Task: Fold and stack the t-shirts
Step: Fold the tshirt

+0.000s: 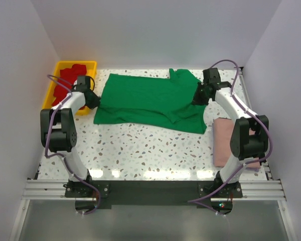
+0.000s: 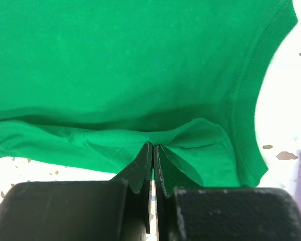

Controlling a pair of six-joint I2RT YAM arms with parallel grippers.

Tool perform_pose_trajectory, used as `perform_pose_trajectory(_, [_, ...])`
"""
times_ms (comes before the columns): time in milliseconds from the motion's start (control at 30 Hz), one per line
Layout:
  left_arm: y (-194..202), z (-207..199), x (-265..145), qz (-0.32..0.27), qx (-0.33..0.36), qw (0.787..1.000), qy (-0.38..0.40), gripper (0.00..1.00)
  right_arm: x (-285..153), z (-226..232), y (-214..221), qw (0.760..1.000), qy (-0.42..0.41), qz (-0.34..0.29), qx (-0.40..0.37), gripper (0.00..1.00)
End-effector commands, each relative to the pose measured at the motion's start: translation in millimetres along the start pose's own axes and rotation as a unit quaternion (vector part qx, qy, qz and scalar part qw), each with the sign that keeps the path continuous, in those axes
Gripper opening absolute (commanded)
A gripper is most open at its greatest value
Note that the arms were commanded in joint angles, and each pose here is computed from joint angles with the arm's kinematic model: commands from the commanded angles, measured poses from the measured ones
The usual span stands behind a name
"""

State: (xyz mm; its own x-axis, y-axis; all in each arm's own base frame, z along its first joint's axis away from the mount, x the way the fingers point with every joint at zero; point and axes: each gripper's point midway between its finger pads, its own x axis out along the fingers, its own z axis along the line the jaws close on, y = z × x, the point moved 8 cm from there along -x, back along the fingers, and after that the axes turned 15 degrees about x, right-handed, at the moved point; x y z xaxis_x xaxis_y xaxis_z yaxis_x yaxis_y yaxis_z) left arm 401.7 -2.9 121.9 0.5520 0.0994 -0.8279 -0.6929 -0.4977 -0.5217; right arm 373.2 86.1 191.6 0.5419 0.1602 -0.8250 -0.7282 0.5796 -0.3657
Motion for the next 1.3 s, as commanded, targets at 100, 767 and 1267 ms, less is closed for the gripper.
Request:
perform_pose_trajectory(100, [-21,-7,-4,-0.028,0.002,1.000,0.007,0.04,-3,-5,-11,1.000,-0.012,-0.015,0.002,0.00])
perform_pose_trajectory(767, [-39,-20,4,-0.040,0.024,0.998,0.043,0.48,53,13,-33,0.999,-0.023,0.021,0.015,0.16])
perform_pose_trajectory(1267, [24,25,-60,-0.050,0.000,0.999,0.005,0.59,27,-10,17,1.000,-0.019,0.015,0.012,0.49])
